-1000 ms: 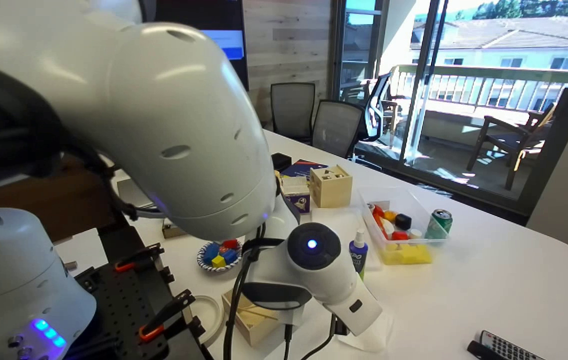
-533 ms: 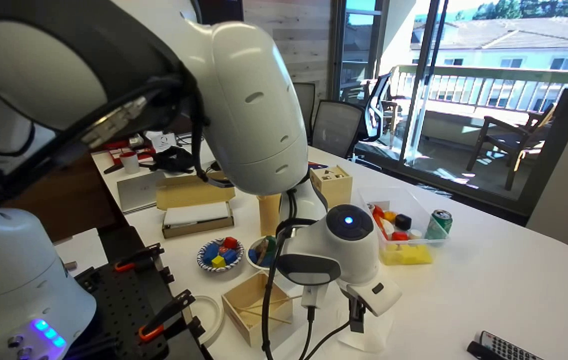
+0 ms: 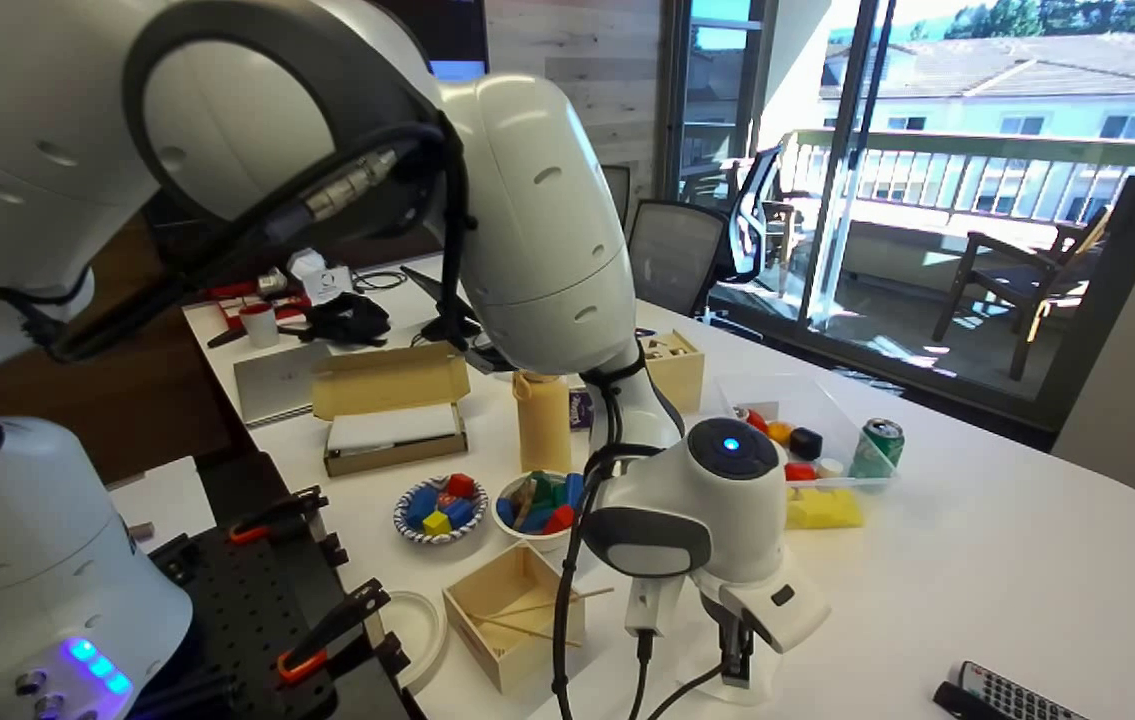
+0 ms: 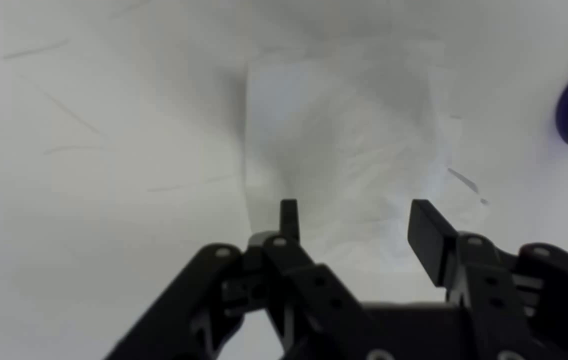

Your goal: Unfold the white napkin on the right.

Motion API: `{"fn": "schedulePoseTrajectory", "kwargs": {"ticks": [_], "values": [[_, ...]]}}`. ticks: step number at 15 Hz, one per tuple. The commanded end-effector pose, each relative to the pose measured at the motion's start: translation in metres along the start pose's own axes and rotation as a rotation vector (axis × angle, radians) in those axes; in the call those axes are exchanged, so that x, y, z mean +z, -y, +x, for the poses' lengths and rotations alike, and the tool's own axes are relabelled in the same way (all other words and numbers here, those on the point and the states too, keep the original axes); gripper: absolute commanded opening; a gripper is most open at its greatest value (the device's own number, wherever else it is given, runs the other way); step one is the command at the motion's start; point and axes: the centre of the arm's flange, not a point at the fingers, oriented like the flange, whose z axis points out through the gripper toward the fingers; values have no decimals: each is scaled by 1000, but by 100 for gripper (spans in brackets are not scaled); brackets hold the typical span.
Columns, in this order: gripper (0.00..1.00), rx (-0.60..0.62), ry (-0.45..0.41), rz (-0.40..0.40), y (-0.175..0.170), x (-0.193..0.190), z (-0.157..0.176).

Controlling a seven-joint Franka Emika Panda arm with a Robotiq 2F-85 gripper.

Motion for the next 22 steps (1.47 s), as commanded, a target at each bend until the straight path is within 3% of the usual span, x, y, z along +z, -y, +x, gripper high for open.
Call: {"fn": "schedulePoseTrajectory", "kwargs": {"ticks": [1,2,3,4,6,13,19,22], "values": [[84,28,4,-43,4,17,12],[87,27,3,-54,4,21,13],[79,27,1,-61,5,23,14],[51,28,0,-67,7,26,13],[51,24,-3,-70,10,29,13],[0,21,-23,-46,19,16,15],[0,45,-45,9,4,4,14],[0,109,-53,112,-18,-4,16]]}}
